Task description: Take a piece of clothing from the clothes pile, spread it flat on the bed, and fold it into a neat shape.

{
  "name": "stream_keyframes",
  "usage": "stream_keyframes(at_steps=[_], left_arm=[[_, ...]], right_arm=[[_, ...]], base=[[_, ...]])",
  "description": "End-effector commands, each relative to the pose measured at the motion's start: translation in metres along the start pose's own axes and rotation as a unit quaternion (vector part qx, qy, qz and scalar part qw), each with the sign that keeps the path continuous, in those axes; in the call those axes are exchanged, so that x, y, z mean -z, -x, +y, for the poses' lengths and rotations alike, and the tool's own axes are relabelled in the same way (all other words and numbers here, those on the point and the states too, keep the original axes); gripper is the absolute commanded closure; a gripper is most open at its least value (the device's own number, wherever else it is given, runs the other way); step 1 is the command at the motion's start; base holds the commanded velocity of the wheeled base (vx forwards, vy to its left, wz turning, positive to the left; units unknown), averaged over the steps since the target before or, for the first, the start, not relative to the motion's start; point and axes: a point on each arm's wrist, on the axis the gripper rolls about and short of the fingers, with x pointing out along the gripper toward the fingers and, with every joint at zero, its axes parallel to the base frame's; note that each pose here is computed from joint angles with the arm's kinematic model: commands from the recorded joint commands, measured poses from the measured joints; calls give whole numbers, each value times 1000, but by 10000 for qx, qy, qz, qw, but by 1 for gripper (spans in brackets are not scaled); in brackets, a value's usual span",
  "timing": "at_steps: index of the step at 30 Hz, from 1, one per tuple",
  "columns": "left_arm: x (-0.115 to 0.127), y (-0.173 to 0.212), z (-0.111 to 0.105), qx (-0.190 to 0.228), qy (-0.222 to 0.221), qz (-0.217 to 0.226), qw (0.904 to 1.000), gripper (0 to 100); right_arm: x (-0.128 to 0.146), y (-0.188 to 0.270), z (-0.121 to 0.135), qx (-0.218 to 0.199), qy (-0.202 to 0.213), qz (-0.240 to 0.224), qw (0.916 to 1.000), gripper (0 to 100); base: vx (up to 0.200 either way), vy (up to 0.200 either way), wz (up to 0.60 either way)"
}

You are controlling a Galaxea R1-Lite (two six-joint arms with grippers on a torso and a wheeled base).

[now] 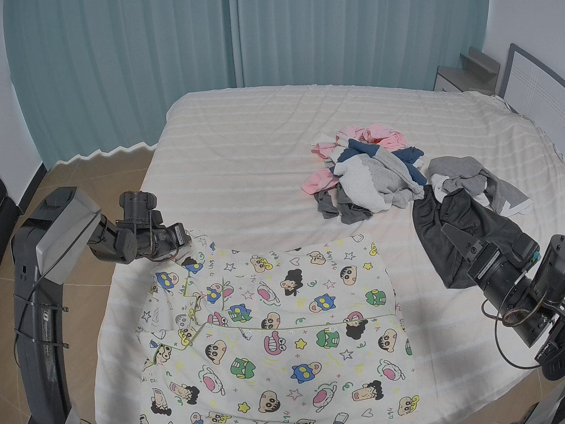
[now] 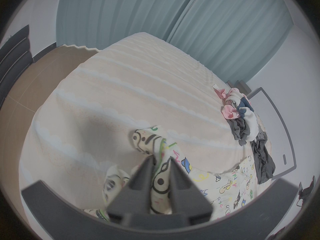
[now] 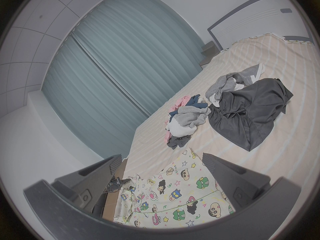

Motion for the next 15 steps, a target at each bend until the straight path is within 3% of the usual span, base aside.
stream_keyframes(at_steps=[1,3,9,15], left_arm=[[0,0,1,-23,7,-3,10000,100],[3,1,2,-44,2,28,10000,100],[-3,13,0,67,-152,-733,9972,100],[-9,31,-7,237,-273,-1160,9926,100]], right_arm=[[1,0,0,7,5,21,10000,0],[1,0,0,7,5,21,10000,0],[4,2,0,-11,19,94,10000,0],[4,2,0,-6,21,100,9999,0]], base=[[0,0,0],[0,0,0],[0,0,0],[0,0,0]])
